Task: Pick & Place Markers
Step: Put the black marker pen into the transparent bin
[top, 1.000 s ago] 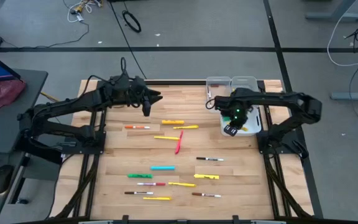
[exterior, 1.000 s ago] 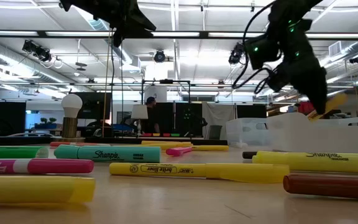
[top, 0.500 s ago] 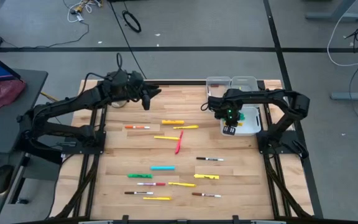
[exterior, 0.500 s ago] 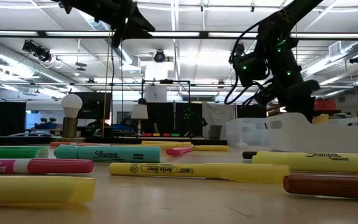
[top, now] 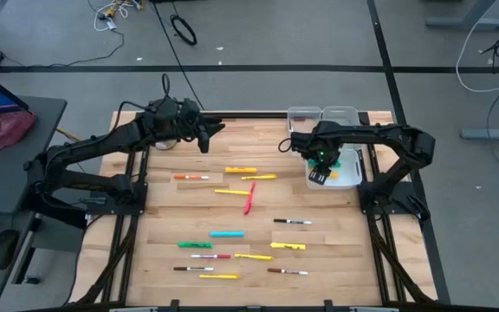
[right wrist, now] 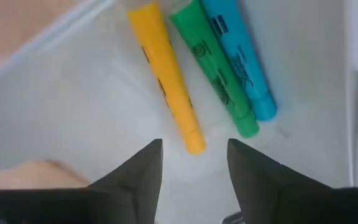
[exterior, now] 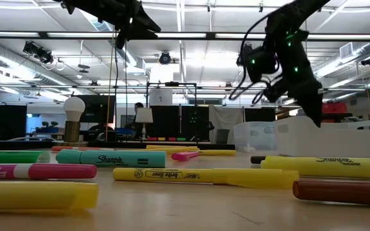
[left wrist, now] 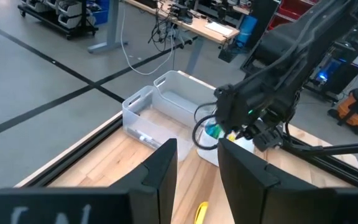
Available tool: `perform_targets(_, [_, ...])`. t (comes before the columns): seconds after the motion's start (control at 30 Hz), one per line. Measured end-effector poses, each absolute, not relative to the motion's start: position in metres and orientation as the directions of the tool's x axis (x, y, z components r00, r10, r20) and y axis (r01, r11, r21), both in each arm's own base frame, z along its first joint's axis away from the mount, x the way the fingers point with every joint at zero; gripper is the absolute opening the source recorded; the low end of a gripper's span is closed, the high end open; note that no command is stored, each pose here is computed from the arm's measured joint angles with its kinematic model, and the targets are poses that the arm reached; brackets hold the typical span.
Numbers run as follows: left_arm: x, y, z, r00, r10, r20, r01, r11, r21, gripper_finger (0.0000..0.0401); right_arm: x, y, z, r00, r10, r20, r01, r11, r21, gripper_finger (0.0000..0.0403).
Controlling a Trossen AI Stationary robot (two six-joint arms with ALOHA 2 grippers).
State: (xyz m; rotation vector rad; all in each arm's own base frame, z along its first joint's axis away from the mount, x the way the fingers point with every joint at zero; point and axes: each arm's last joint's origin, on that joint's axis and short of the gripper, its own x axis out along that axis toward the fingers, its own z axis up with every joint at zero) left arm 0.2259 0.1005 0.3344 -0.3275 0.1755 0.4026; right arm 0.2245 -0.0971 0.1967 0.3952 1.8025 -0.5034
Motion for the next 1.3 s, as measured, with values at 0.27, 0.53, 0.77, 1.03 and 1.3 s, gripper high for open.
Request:
perform_targets(0.27, [0.227,0.098,0.334,0.93,0.287,-0.231,-0.348,0.891,-0.293,0.0122,0.23,-0.064,0.266,-0.008,-0.087,-0.996,0.669,0.74,-0.07,0.0158])
perform_targets(0.53, [0.227,0.096,0.334,0.953,0.199,-0.229,-0.266,0.912,-0.313,0.0122,0.244,0.013,0.305,0.393,-0.072,-0.917,0.586,0.788,0.189,0.0121])
perform_targets(0.77, [0.227,0.094,0.332,0.96,0.135,-0.245,-0.214,0.919,-0.331,0.0122,0.263,0.08,0.303,0.568,0.099,-0.817,0.401,0.833,0.38,0.0107])
perform_targets(1.03, [0.226,0.092,0.326,0.942,0.124,-0.312,-0.233,0.909,-0.344,0.0122,0.265,0.109,0.268,0.439,0.163,-0.884,0.355,0.872,0.337,0.0162])
perform_targets(1.3, [0.226,0.09,0.325,0.948,0.047,-0.315,-0.168,0.914,-0.37,0.0122,0.269,0.129,0.217,0.422,0.223,-0.879,0.222,0.915,0.338,0.0234])
